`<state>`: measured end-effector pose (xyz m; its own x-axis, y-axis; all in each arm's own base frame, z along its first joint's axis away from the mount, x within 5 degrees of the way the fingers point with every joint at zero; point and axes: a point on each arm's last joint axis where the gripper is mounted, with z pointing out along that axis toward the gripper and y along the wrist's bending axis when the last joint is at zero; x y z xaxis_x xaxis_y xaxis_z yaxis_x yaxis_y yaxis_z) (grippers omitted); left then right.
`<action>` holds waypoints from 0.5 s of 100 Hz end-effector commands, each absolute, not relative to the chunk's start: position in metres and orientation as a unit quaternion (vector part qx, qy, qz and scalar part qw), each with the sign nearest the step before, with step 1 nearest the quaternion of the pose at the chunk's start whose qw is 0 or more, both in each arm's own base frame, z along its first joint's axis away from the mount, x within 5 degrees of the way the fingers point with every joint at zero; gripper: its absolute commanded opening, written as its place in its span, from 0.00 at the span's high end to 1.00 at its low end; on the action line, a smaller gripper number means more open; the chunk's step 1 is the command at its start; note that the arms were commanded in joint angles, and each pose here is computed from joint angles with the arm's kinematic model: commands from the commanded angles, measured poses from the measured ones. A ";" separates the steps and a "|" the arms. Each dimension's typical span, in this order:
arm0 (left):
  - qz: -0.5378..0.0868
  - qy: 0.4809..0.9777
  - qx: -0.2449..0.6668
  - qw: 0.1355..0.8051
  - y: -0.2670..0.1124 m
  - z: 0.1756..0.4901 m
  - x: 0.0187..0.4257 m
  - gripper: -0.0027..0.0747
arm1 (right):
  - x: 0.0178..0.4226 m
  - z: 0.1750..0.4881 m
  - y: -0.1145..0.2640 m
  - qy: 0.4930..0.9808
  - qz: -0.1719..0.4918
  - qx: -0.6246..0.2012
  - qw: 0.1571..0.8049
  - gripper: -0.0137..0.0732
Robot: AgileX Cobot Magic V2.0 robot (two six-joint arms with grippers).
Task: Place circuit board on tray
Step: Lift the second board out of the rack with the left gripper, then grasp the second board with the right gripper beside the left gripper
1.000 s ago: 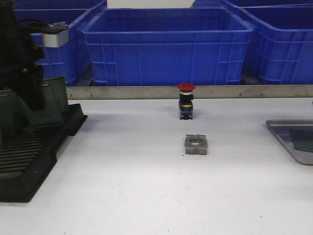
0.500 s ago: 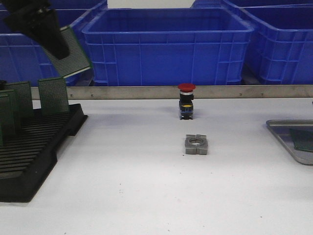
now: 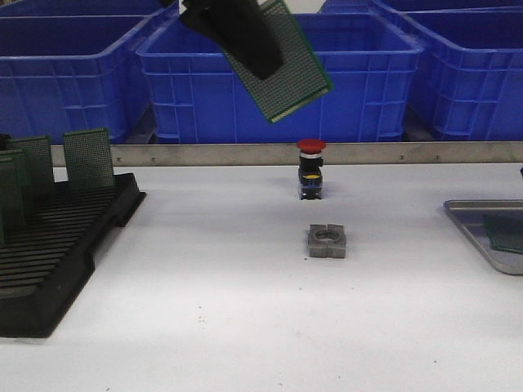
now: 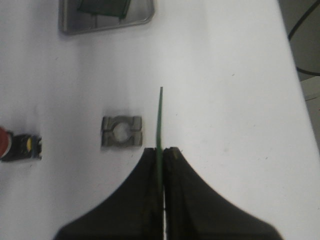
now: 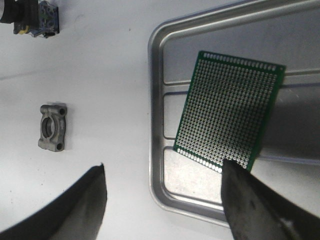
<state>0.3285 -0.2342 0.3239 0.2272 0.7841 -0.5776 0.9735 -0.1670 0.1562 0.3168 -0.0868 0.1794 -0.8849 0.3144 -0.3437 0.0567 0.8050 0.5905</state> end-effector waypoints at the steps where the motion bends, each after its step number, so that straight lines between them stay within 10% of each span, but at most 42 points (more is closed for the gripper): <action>1: -0.211 0.567 0.746 0.278 -0.242 0.354 0.306 0.99 | 0.319 0.206 -0.080 0.913 0.306 0.057 0.262 0.26; 50: -0.213 0.561 0.751 0.276 -0.247 0.354 0.302 0.99 | 0.327 0.264 -0.003 0.807 0.368 -0.324 0.330 0.26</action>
